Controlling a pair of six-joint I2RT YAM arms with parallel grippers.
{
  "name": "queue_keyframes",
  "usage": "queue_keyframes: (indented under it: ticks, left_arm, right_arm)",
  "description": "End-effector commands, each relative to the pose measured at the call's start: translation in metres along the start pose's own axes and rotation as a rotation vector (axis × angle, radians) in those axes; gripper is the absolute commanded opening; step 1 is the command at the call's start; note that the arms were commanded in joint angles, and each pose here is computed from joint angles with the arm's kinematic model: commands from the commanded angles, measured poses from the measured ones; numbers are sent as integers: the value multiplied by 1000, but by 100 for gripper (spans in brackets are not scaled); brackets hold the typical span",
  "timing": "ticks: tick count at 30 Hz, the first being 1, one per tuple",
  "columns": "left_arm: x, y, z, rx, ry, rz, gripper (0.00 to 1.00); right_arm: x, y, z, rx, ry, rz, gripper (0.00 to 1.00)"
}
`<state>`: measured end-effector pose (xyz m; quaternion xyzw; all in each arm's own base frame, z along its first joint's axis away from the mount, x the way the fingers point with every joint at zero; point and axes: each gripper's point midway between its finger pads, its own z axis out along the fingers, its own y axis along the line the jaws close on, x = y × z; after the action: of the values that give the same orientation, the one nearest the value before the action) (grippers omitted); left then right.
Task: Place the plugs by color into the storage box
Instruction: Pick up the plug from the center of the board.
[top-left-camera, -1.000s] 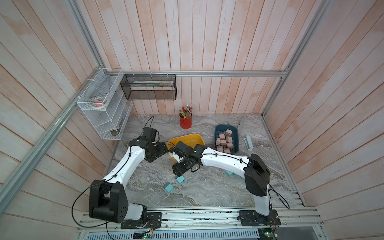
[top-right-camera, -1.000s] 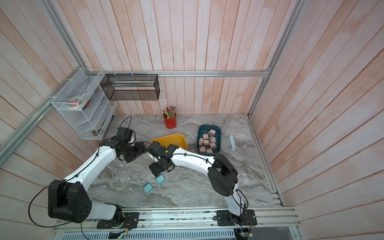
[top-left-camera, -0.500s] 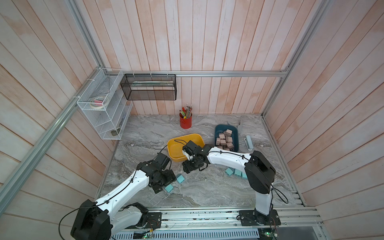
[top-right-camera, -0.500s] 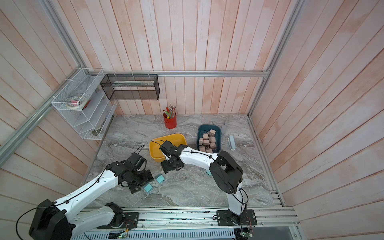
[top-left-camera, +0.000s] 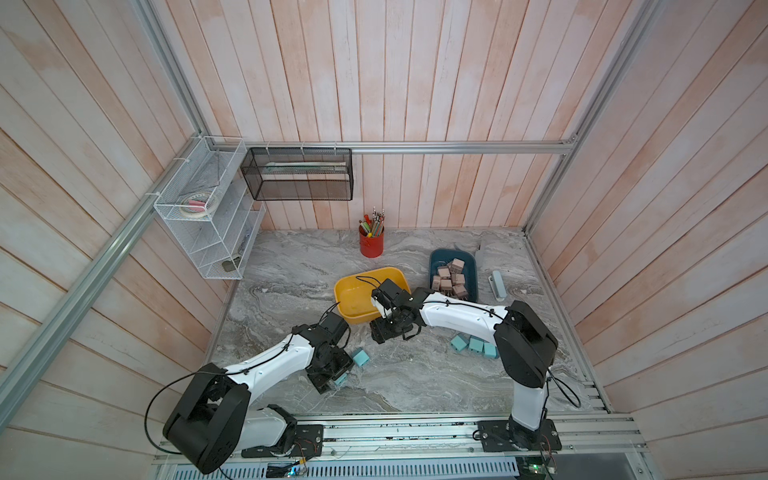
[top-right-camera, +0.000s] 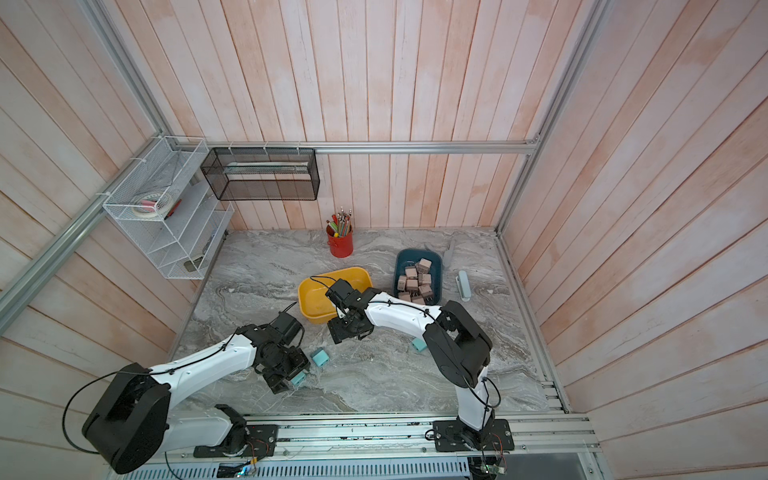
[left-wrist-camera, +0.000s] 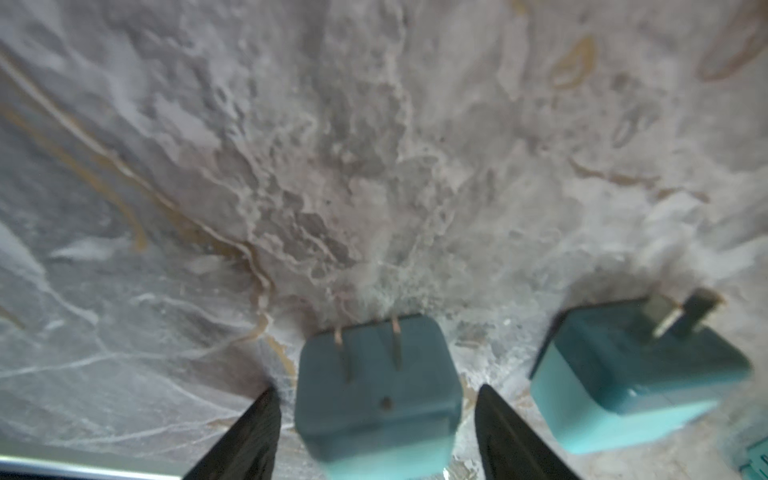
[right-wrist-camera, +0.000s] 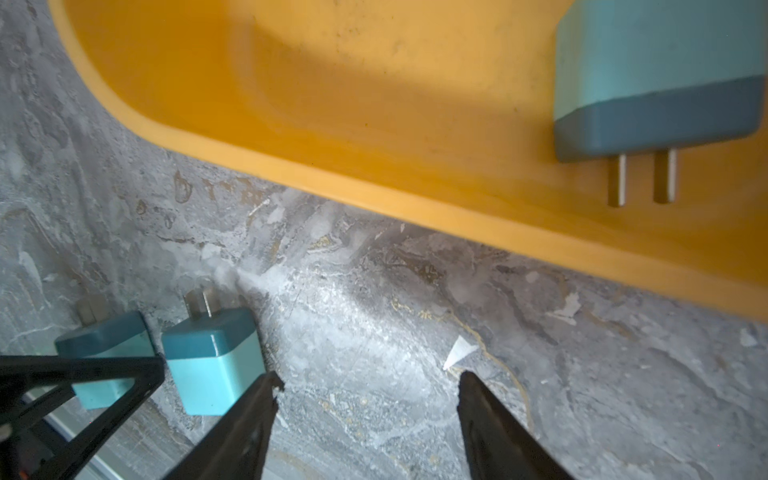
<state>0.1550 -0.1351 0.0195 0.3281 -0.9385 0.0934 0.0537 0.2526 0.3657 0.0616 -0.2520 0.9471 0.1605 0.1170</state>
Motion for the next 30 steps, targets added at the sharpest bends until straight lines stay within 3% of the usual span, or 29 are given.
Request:
queue_keyframes:
  ticks: [1,8,17,24,30]
  left_arm:
    - [-11,1,-1,-38,-43,-7,66]
    - [-23,13,-11,-58,-82,-7,45]
    - [-37,-21,-59,-31,-139,91,42]
    - [-88,-78,-117,36,-286,196,42]
    - [-124,-146,-124,86,-313,286,42]
  right_arm:
    - [-3,6,-10,-18,-26,-5,72]
    - [-2,4,-8,-12,-22,-15,72]
    - [-11,-1,-11,-10,-35,-17,72]
    - [-20,-28,-28,-18,-86,57,72]
    - [-15,-44,-35,-18,-92,100,72]
